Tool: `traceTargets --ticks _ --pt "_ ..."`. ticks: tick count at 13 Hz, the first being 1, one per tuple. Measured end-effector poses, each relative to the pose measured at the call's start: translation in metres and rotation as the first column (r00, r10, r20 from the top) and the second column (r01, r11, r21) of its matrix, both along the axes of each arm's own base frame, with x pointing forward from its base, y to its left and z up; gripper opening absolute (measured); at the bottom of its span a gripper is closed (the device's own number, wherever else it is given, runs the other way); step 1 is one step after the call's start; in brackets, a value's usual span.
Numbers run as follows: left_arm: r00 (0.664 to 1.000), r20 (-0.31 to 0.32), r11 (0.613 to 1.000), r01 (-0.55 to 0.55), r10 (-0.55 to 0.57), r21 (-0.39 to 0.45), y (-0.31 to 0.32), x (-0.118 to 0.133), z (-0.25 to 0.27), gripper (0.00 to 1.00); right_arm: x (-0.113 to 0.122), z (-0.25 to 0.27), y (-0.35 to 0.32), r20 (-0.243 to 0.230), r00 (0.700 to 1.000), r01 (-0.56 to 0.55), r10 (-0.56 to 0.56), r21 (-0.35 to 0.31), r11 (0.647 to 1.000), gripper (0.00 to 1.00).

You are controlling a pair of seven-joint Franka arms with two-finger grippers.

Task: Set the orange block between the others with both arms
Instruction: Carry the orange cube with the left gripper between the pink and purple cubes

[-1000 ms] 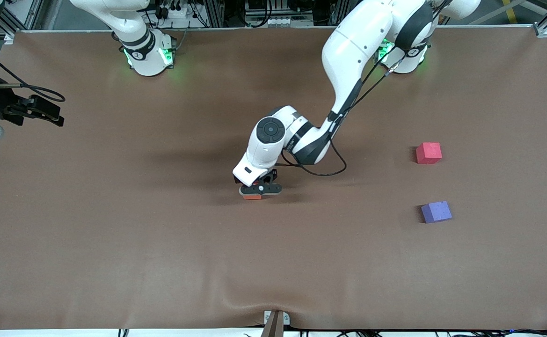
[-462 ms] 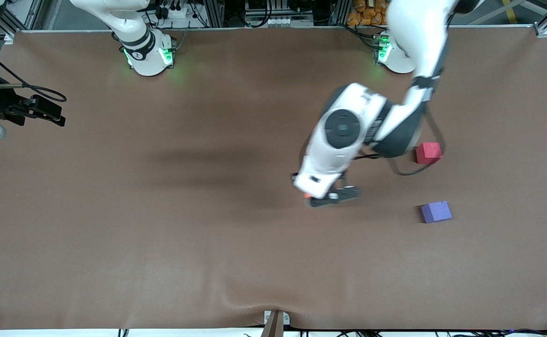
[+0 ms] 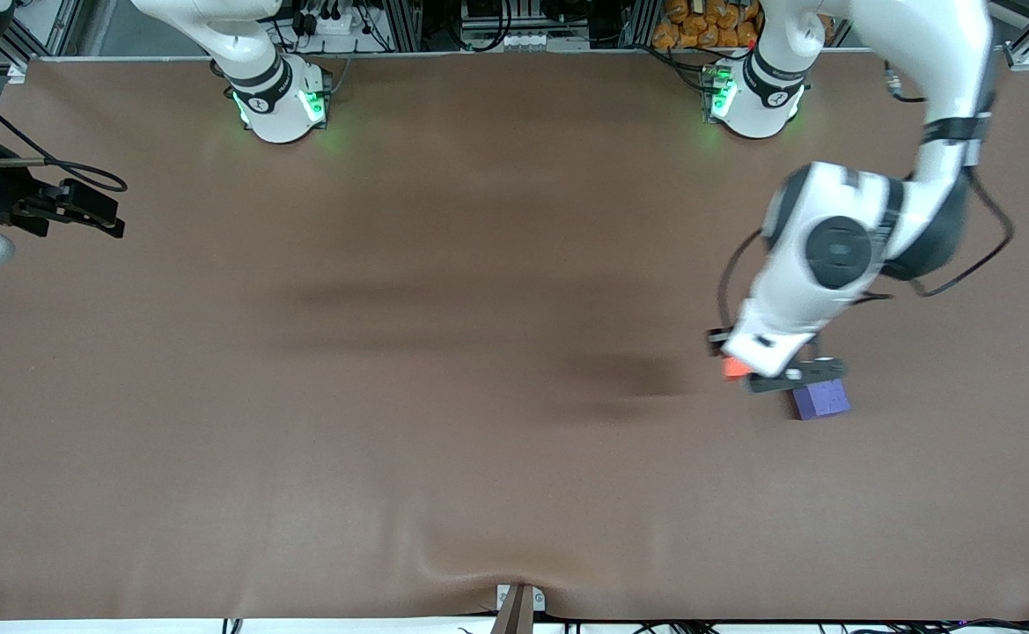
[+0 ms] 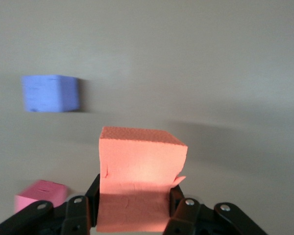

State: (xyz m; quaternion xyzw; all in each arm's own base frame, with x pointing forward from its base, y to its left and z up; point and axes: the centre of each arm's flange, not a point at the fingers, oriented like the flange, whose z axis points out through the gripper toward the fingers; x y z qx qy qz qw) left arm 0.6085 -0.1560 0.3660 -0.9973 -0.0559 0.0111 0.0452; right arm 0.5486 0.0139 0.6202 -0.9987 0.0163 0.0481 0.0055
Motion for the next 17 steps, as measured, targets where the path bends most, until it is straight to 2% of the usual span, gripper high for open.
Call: traceTargets --ticks 3,6,10,12,17 --pt "0.999 -0.034 1.000 0.013 -0.013 -0.001 0.056 -0.005 -0.020 0.54 0.000 0.000 0.000 0.000 1.000 0.000 0.000 0.000 1.000 1.00" --pt "0.999 -0.016 0.999 0.050 -0.050 -0.022 0.096 -0.010 -0.046 0.54 0.000 -0.001 0.001 -0.001 1.000 -0.002 0.002 0.000 1.000 1.00" --pt "0.996 -0.039 0.989 0.069 -0.074 -0.130 0.165 -0.032 -0.093 0.54 0.000 -0.001 0.001 -0.002 1.000 -0.002 0.002 0.000 1.000 1.00" --pt "0.995 -0.053 0.978 0.077 -0.088 -0.194 0.179 -0.038 -0.109 0.54 0.000 -0.001 0.001 -0.001 1.000 -0.002 0.002 0.000 1.000 1.00" --pt "0.992 -0.050 0.971 0.106 -0.119 -0.213 0.196 -0.039 -0.130 0.54 0.001 -0.001 0.001 0.001 1.000 -0.002 0.002 0.000 1.000 1.00"
